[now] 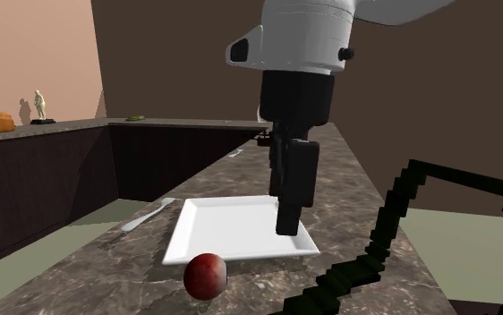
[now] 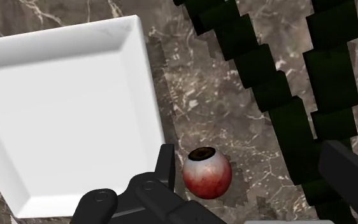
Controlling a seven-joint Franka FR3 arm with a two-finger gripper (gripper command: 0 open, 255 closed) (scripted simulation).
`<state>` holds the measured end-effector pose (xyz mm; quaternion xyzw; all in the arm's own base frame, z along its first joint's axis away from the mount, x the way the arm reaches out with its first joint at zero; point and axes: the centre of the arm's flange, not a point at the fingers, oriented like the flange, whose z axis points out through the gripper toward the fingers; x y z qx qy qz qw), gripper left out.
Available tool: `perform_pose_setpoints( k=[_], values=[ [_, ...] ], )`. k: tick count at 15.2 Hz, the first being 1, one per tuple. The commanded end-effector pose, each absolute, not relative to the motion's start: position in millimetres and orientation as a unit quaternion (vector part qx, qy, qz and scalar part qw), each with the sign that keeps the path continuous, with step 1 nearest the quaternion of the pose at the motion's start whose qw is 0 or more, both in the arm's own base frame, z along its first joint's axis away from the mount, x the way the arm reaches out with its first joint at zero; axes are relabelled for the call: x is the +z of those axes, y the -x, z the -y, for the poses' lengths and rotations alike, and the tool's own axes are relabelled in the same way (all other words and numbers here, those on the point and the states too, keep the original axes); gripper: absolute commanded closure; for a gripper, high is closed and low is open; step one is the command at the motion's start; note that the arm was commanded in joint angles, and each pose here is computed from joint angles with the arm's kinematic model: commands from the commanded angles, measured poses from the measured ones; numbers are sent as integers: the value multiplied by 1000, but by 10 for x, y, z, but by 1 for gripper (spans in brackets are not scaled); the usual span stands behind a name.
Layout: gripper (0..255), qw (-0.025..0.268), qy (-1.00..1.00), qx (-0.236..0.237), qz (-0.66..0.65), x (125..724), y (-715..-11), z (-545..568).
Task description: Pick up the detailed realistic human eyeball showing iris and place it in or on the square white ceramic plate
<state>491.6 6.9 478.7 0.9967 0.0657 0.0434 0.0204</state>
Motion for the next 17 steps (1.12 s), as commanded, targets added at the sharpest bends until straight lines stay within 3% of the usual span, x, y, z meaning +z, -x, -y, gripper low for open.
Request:
perform_pose_setpoints(
  k=[1, 8, 17],
  values=[
    [0, 27, -996, 45, -68, 4638, -5102, -101],
    [0, 52, -995, 48, -75, 4129, -5862, -187],
    [0, 53, -995, 48, -75, 3712, -5935, -151]
  ],
)
